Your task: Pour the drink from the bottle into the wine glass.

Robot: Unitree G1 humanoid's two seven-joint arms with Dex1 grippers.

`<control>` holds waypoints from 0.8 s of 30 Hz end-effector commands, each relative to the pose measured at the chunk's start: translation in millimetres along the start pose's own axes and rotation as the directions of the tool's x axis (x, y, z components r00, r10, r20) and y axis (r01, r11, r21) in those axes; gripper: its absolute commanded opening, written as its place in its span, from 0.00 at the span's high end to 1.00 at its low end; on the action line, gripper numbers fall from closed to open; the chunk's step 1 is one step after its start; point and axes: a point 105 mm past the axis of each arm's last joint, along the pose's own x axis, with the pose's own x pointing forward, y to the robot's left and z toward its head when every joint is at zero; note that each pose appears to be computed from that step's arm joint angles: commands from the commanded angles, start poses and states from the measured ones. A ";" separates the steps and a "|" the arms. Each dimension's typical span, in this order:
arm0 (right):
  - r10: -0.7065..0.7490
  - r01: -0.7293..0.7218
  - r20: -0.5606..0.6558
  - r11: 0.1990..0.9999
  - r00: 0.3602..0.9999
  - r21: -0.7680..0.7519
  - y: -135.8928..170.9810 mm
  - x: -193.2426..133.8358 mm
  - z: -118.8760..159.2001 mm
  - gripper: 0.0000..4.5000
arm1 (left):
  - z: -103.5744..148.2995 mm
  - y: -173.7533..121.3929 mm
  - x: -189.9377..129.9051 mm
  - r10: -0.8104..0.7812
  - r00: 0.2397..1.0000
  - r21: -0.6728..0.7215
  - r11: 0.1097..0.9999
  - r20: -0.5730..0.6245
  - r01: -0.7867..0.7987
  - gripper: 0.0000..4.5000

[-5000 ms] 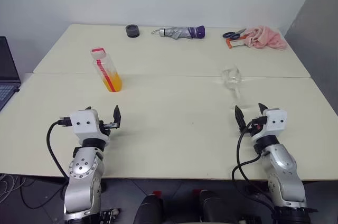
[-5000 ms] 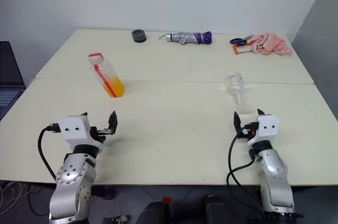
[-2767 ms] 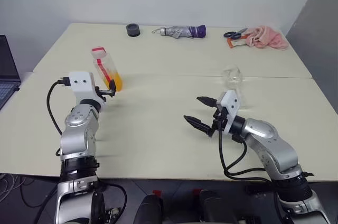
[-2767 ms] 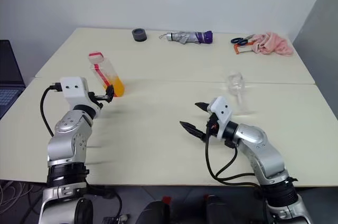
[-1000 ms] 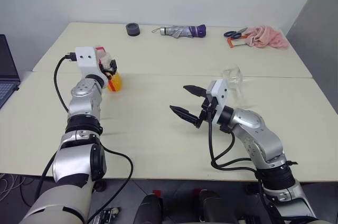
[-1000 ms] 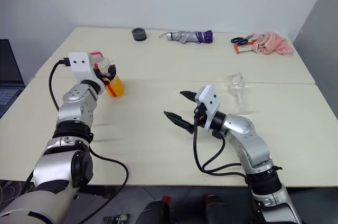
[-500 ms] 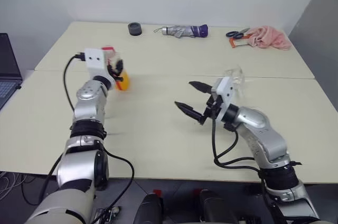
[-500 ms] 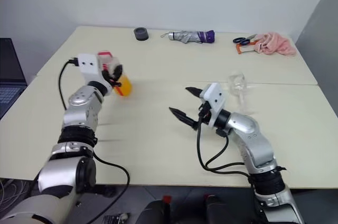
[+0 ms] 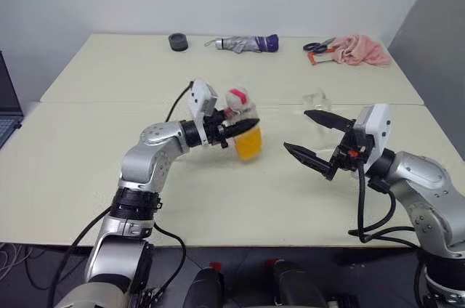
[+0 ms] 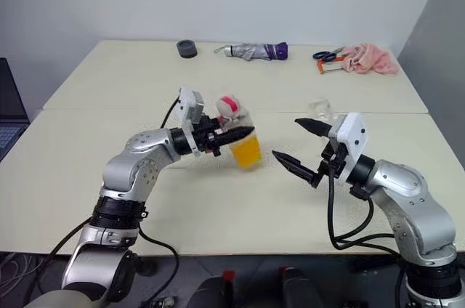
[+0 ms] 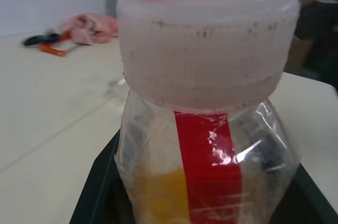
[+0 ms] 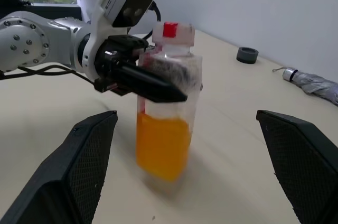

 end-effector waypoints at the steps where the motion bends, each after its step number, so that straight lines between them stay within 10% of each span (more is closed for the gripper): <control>1: -0.001 0.001 0.055 1.000 0.999 0.008 2.0 3.0 19.2 0.00 | -0.3 -21.2 2.5 -0.159 0.984 0.100 0.981 -0.076 0.167 0.58; 24: 0.072 -0.072 0.003 0.997 0.997 -0.001 19.8 55.1 10.1 0.00 | -3.3 -25.7 21.8 -0.198 0.978 0.188 0.960 -0.059 0.206 0.58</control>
